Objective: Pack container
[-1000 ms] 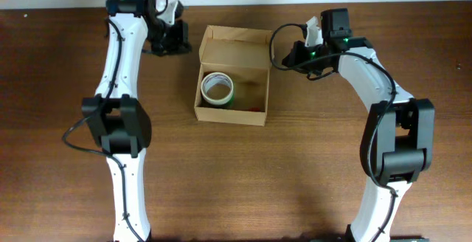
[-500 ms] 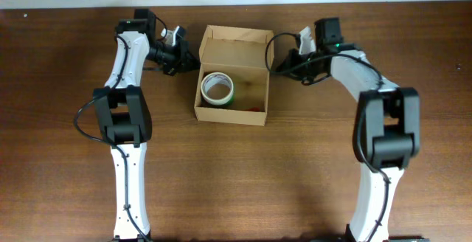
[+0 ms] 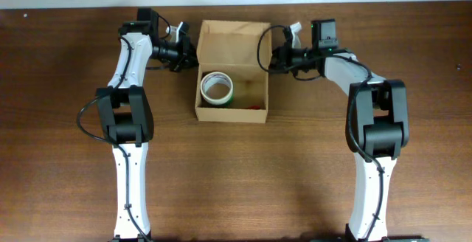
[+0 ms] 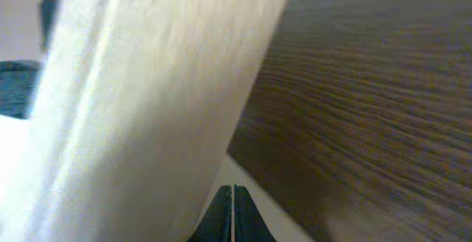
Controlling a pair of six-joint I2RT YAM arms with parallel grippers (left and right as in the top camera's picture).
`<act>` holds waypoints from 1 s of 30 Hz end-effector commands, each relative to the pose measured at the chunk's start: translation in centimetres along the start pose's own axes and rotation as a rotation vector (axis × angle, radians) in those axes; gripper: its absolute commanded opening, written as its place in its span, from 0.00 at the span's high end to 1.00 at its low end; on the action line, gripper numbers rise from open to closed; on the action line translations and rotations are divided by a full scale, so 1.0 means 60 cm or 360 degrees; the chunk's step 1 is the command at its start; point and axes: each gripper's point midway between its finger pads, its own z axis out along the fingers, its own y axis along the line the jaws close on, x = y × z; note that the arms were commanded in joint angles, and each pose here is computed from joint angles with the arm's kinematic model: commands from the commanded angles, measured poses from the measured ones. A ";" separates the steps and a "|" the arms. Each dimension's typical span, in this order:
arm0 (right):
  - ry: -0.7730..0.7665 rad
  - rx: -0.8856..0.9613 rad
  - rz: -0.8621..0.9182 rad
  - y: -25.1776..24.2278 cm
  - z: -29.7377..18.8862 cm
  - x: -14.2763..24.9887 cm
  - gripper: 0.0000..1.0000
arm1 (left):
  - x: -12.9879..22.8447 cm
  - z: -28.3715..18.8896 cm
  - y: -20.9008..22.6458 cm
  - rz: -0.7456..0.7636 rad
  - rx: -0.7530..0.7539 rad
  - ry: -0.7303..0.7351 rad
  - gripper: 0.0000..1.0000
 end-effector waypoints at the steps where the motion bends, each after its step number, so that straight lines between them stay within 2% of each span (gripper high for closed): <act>1: 0.0020 -0.0188 -0.0100 0.066 -0.018 -0.023 0.96 | -0.018 -0.016 -0.038 0.0081 0.0102 -0.0045 0.99; 5: 0.0020 -0.0225 -0.0129 0.096 -0.026 -0.039 0.96 | -0.030 -0.038 -0.075 0.0153 0.0099 -0.0086 0.98; 9: 0.0007 -0.0201 -0.0123 0.107 -0.032 -0.051 0.96 | -0.035 -0.074 -0.110 0.0218 -0.0026 -0.0148 0.98; 12: -0.0002 -0.0127 -0.0107 0.106 -0.032 -0.056 0.96 | -0.033 -0.103 -0.142 0.0290 -0.0117 -0.0199 0.98; 17: 0.0019 -0.0086 -0.0154 0.143 -0.037 -0.062 0.96 | -0.021 -0.135 -0.194 0.0368 -0.0129 -0.0252 0.99; 25: 0.0057 0.0288 -0.0393 0.197 -0.063 -0.050 0.96 | 0.038 -0.114 -0.180 0.0289 -0.0275 -0.0064 0.98; 30: 0.0115 0.0416 -0.0466 0.217 -0.077 -0.034 0.96 | 0.054 -0.096 -0.206 0.0346 -0.0342 -0.0037 0.99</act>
